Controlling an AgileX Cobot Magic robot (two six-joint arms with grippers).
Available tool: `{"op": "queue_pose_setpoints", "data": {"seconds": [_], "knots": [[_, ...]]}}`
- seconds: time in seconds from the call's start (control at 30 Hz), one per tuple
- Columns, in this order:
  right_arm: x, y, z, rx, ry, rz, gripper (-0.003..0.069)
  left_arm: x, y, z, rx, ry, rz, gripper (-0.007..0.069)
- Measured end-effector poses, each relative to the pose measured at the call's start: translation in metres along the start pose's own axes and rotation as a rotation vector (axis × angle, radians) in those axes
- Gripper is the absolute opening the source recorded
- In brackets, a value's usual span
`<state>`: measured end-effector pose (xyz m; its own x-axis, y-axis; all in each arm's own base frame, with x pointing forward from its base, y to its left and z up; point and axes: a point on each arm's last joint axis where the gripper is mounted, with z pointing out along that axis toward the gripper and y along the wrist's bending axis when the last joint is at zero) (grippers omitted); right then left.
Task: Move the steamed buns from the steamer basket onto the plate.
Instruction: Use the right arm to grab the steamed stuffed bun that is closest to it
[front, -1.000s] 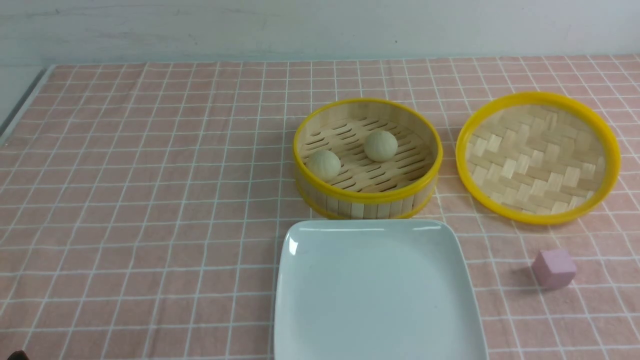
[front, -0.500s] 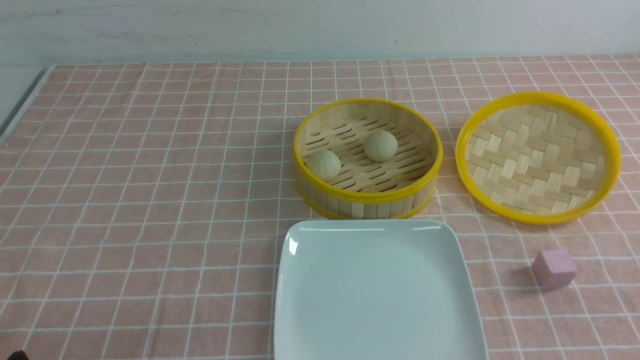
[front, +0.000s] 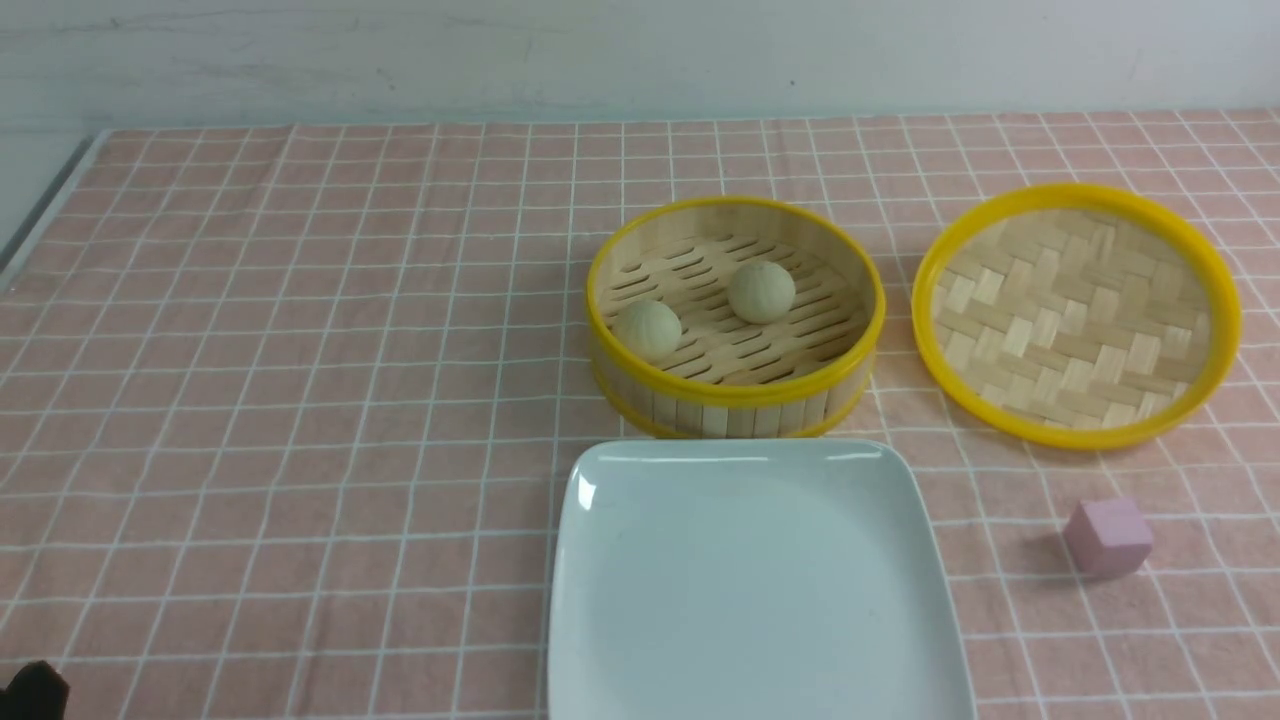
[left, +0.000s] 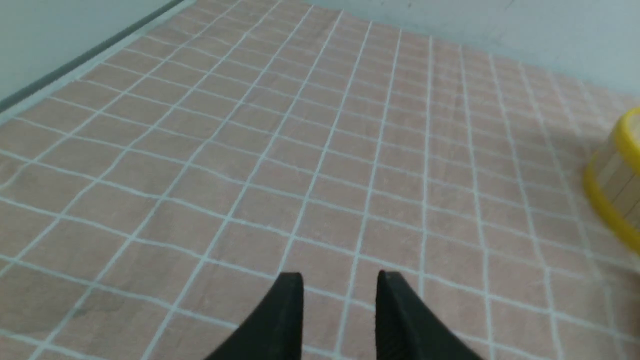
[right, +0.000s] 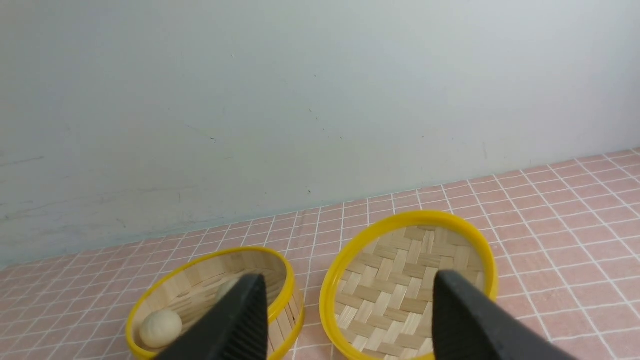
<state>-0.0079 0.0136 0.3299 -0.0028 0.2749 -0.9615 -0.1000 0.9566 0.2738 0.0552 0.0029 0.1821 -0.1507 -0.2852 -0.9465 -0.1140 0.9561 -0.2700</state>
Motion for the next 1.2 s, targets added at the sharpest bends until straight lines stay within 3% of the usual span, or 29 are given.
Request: {"op": "queue_pose_setpoints", "data": {"seconds": [0.23, 0.8, 1.2], "knots": [[0.0020, -0.0001, 0.0000, 0.001, 0.022, 0.001, 0.0442, -0.0026, -0.0036, -0.0001, 0.042, -0.026, -0.156, 0.0240], [0.0023, -0.0001, 0.0000, 0.002, 0.025, 0.001, 0.0442, -0.0054, -0.0043, -0.0003, 0.053, -0.055, -0.194, 0.0240], [0.0032, -0.0001, -0.0001, 0.001, 0.035, 0.003, 0.0442, -0.0059, -0.0062, -0.0004, 0.078, -0.056, -0.310, 0.0242]]}}
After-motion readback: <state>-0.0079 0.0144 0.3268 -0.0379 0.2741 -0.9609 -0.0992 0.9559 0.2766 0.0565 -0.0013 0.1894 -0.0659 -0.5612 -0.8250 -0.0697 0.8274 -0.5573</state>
